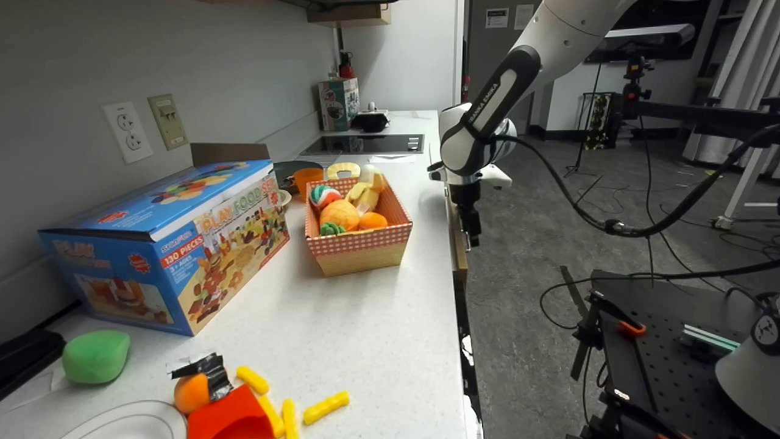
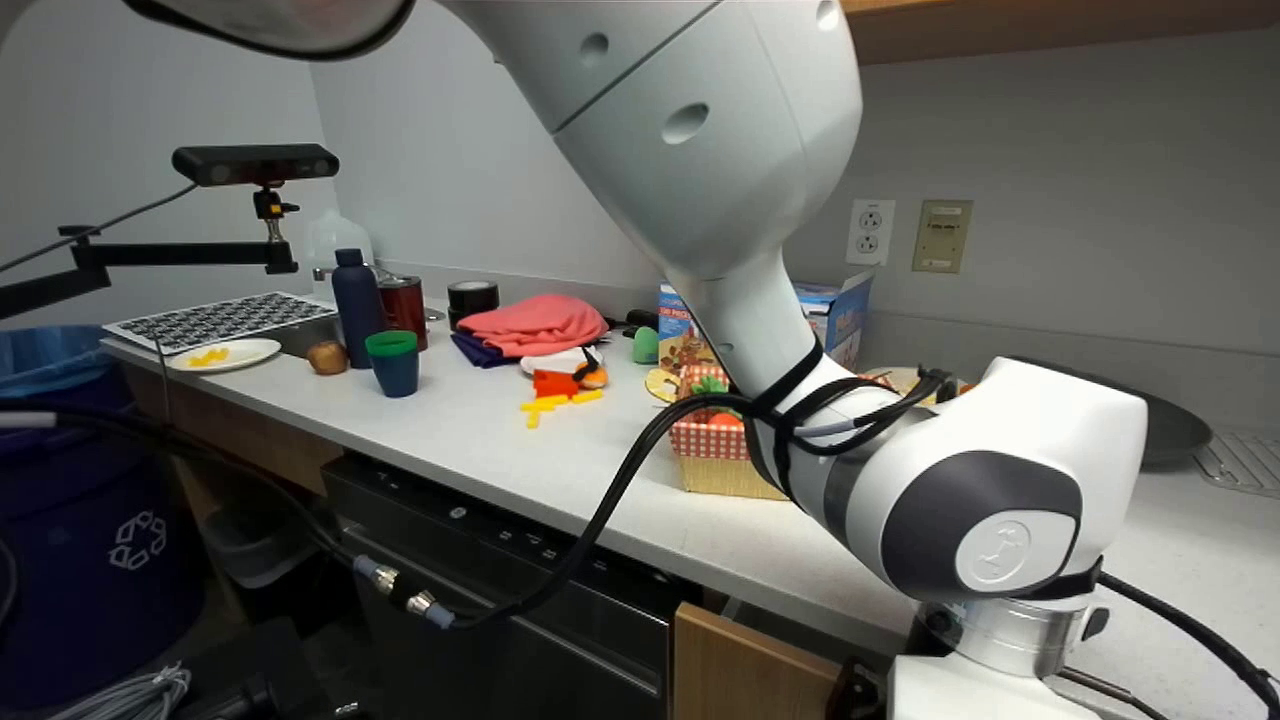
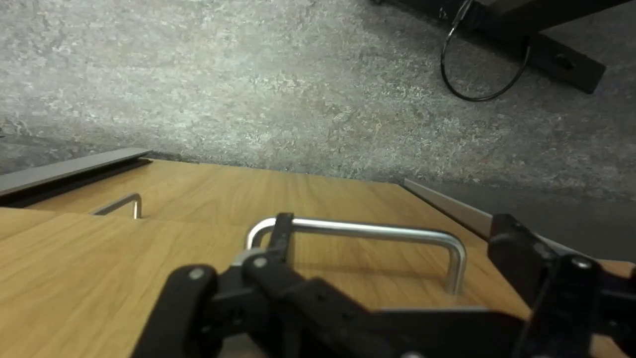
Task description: Close the open drawer
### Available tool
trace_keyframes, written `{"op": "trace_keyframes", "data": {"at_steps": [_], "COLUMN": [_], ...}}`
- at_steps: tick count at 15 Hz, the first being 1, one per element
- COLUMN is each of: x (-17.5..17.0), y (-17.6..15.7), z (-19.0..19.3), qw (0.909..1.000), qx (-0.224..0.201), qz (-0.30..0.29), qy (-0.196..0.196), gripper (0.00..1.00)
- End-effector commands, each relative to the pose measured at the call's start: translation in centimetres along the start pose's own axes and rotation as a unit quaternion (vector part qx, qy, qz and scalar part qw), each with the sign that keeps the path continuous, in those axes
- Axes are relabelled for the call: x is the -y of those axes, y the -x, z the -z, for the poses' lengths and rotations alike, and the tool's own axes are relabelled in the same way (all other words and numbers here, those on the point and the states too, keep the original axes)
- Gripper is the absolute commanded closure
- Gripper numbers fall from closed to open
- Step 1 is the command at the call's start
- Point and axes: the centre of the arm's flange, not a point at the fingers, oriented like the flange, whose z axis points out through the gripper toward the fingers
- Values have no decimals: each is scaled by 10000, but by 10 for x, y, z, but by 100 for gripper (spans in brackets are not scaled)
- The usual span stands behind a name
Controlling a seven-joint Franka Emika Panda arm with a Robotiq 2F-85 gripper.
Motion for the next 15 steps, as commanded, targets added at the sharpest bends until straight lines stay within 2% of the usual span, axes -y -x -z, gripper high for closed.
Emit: {"op": "trace_keyframes", "data": {"at_steps": [1, 5, 9, 12, 15], "x": [6, 14, 26, 33, 38], "y": [-11, -21, -21, -14, -1], "z": [17, 26, 33, 39, 51], "qw": [9984, 9941, 9897, 9889, 9913], "qx": [-472, -957, -1356, -1385, -1130], "qz": [190, 198, 89, 97, 135], "qy": [263, 463, 440, 523, 662], "gripper": [0, 0, 0, 0, 0]}}
